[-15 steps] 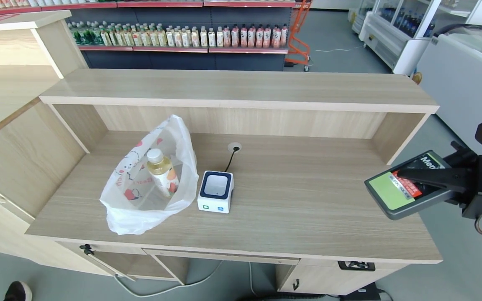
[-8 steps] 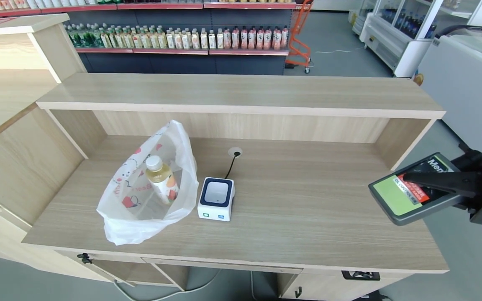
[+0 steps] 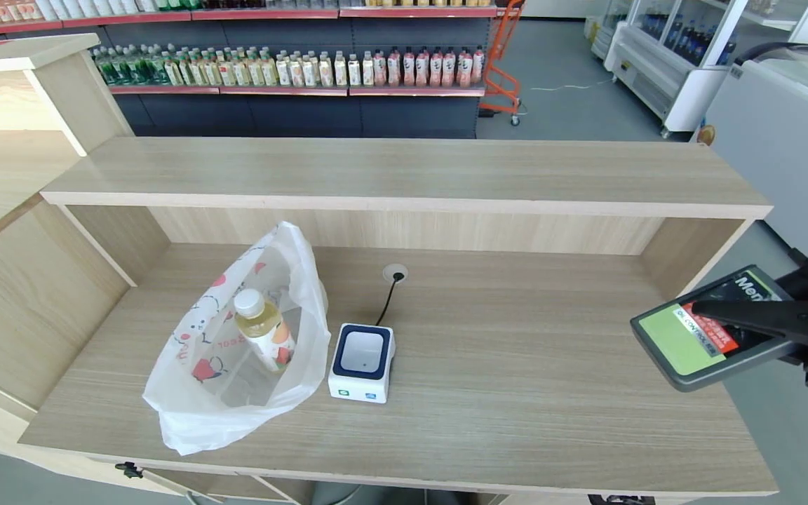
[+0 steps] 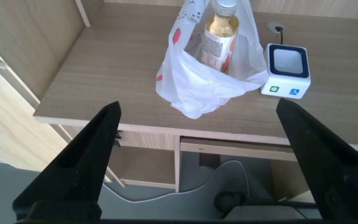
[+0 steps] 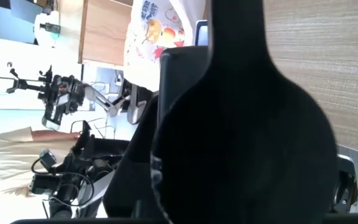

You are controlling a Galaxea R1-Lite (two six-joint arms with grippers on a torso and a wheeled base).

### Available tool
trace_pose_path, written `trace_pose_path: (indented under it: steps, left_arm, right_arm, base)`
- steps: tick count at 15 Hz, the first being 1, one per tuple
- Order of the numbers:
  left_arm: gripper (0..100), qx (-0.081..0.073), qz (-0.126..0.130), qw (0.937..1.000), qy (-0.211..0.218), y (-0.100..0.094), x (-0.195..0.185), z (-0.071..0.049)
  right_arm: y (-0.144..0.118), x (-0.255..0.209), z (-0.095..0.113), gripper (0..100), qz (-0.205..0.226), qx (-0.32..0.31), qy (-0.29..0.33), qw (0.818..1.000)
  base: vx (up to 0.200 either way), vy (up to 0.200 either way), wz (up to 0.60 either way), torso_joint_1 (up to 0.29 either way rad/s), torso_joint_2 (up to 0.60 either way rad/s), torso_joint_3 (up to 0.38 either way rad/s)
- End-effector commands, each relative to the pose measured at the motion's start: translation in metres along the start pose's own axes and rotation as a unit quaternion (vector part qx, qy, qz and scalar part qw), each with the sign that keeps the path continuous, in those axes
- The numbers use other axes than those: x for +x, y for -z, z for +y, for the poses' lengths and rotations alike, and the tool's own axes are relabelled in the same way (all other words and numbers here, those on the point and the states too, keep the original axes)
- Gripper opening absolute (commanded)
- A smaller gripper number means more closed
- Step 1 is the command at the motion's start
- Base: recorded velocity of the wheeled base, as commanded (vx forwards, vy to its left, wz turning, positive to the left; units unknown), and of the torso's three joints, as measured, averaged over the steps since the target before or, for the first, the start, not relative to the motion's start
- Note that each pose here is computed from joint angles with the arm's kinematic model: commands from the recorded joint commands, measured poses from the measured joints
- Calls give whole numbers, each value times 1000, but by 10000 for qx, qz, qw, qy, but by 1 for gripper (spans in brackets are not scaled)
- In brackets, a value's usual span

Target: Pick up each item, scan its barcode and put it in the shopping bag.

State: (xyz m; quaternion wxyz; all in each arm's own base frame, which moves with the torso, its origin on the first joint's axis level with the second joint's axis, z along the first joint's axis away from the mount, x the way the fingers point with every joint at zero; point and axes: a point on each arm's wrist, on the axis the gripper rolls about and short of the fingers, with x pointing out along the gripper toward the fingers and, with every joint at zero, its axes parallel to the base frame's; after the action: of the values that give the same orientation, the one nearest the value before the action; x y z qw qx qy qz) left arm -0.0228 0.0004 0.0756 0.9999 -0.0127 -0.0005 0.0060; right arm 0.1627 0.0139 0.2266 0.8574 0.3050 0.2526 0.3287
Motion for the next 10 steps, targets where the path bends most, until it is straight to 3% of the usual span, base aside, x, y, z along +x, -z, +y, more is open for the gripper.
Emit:
trace_pose_path:
  steps: [1, 5, 10]
  left_arm:
    - [100, 4, -3, 10000, -2, 0, 0, 0]
    - [100, 50, 4, 10000, 6, 0, 0, 0]
    - [100, 73, 4, 10000, 13, 0, 0, 0]
  right_arm:
    - [0, 0, 0, 0, 5, -13, -12, 10000]
    - [0, 8, -10, 0, 149, -59, 86, 9998]
    - [2, 44, -56, 0, 685, -1062, 804, 9887]
  base:
    - [0, 200, 0, 7, 2, 7]
    - [0, 200, 0, 5, 7, 4]
    - [0, 0, 0, 0, 0, 0]
